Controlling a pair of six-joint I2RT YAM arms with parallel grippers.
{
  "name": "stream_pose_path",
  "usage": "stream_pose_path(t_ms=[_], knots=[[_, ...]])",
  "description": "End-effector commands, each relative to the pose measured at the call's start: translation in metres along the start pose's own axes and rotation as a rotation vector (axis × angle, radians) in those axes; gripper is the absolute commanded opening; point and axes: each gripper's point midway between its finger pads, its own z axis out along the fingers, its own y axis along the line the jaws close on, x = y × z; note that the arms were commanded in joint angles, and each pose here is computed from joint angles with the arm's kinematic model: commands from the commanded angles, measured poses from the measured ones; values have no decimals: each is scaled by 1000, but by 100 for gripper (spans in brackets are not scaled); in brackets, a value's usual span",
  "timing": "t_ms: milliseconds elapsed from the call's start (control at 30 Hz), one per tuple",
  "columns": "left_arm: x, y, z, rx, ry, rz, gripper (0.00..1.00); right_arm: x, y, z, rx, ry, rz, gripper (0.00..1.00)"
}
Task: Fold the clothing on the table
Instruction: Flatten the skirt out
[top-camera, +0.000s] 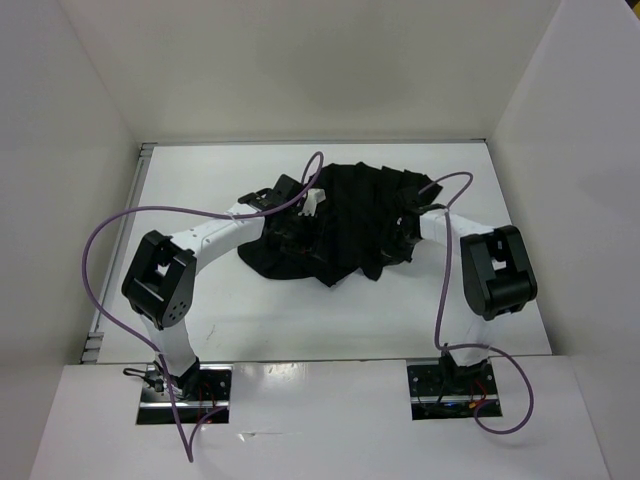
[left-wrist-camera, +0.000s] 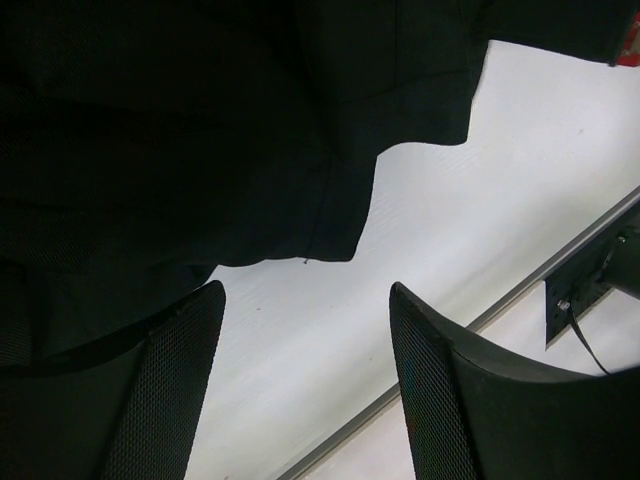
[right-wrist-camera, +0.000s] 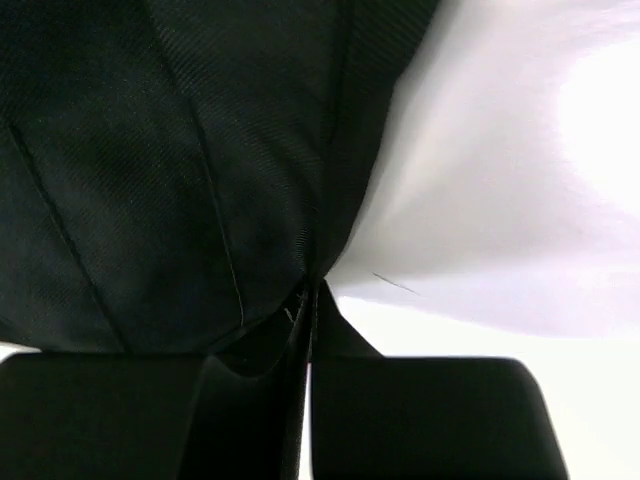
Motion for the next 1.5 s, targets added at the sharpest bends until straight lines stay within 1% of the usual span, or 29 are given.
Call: stream_pose_path(t_ms=[0,33,67,100,133,167,233,300,333,400,433,533,633,767,833,867,900,1000,1067,1100,1133,1167,1200,1233,1300,1333,1367,1400,1467], knots=[[-7,-1,-8,-8,-35,19,74,-36,-8,-50,138,-211,-7,0],[-10,5,-9,-25,-45,10,74,-59,5,-82,127,-306,-17,0],[-9,8,-12,-28,-49,2,74,-70,5,-120,150,-402,-28,0],[-9,8,-12,-28,-49,2,74,-85,17,-146,117,-483,-36,0],[-8,16,-12,-38,-45,-13,74,-89,22,-169,110,-515,-48,0],[-6,16,-12,-37,-47,-12,74,-106,43,-209,46,-601,-61,0],[-6,27,-13,-56,-50,-32,74,-111,76,-247,-41,-650,-132,0],[-4,34,-12,-72,-48,-34,74,-105,105,-253,-114,-633,-204,0],[-6,37,-14,-76,-52,-41,74,-90,138,-250,-201,-588,-292,0],[-4,44,-13,-91,-49,-43,74,-76,176,-250,-296,-581,-393,0],[-8,47,-18,-101,-66,-48,74,-59,207,-248,-362,-553,-466,0],[-7,58,-22,-114,-71,-64,74,-51,253,-245,-429,-542,-558,0],[-12,56,-38,-89,-107,-70,74,-35,287,-241,-462,-521,-651,0],[-14,60,-47,-82,-134,-94,75,-34,313,-269,-559,-575,-693,0],[-8,66,-48,-91,-128,-109,75,-40,314,-309,-602,-680,-682,0],[-8,66,-48,-91,-128,-110,75,-42,309,-317,-595,-703,-672,0],[-6,70,-50,-96,-130,-119,75,-46,304,-341,-603,-767,-649,0],[-5,77,-54,-103,-137,-135,75,-58,279,-350,-547,-805,-605,0],[-2,81,-53,-109,-132,-146,75,-65,255,-332,-480,-784,-567,0],[-4,79,-56,-107,-141,-142,75,-63,243,-342,-491,-795,-536,0],[-4,79,-56,-106,-142,-151,75,-67,221,-314,-433,-745,-505,0],[-4,79,-56,-106,-142,-151,75,-69,208,-305,-415,-722,-479,0],[-1,83,-56,-112,-138,-162,75,-67,185,-274,-360,-657,-451,0],[-1,83,-56,-112,-138,-162,75,-75,163,-270,-337,-652,-387,0],[3,85,-54,-114,-128,-176,75,-74,132,-243,-274,-599,-342,0],[4,83,-54,-106,-125,-176,75,-65,108,-212,-217,-531,-306,0],[5,83,-52,-97,-122,-175,75,-70,85,-200,-129,-533,-270,0],[5,82,-52,-96,-123,-185,75,-64,63,-182,-59,-491,-242,0],[6,80,-48,-72,-119,-182,76,-69,36,-170,61,-498,-196,0]])
